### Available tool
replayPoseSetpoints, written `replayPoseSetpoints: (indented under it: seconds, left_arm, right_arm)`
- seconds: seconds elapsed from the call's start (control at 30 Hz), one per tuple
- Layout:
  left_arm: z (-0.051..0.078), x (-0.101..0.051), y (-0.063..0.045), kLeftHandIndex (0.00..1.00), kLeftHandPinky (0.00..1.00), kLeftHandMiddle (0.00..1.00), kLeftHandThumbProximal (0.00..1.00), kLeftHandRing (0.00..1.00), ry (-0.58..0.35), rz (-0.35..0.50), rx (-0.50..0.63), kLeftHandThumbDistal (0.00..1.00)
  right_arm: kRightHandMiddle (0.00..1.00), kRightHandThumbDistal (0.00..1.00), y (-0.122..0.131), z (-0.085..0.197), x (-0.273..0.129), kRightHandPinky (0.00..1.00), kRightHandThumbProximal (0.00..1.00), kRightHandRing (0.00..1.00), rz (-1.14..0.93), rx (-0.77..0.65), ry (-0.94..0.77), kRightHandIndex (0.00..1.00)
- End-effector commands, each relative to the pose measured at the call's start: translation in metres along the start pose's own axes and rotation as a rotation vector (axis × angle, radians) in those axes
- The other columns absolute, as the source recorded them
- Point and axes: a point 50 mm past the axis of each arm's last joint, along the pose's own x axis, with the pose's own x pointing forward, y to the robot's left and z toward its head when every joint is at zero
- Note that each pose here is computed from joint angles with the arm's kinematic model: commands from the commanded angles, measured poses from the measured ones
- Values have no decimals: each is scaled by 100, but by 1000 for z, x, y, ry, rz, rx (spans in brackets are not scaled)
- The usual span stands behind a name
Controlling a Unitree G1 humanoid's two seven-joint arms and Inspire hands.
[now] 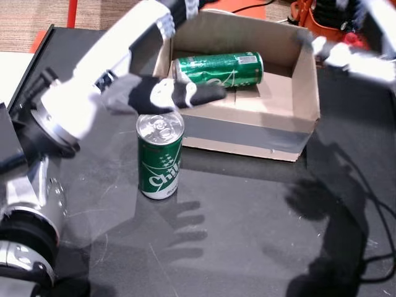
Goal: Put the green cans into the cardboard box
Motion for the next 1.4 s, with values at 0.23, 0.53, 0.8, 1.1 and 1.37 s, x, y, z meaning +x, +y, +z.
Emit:
replayPoseSetpoints:
  seconds: [0.23,0.53,0.8,1.1,1.37]
  left_arm:
    - [-11,-37,-5,100,100,100,52,100,117,32,-30,100]
    - [-11,-46,3,100,100,100,46,100,162,43,-18,100]
    - [-5,-44,11,100,100,100,37,100,145,43,-6,100]
    - [-15,-32,5,100,99,100,40,100,179,77,-33,100]
    - [-26,-27,4,100,100,100,39,100,245,108,-46,100]
  right_arm:
    - [87,100,-29,18,-52,98,100,86,-125,145,-308,93]
    - [82,100,11,19,-80,95,97,82,7,181,-427,84]
    - [80,88,32,2,-79,87,90,79,40,273,-317,92]
    - [82,92,30,4,-79,89,90,79,55,293,-349,94]
    - [82,94,33,7,-85,90,94,79,68,304,-403,94]
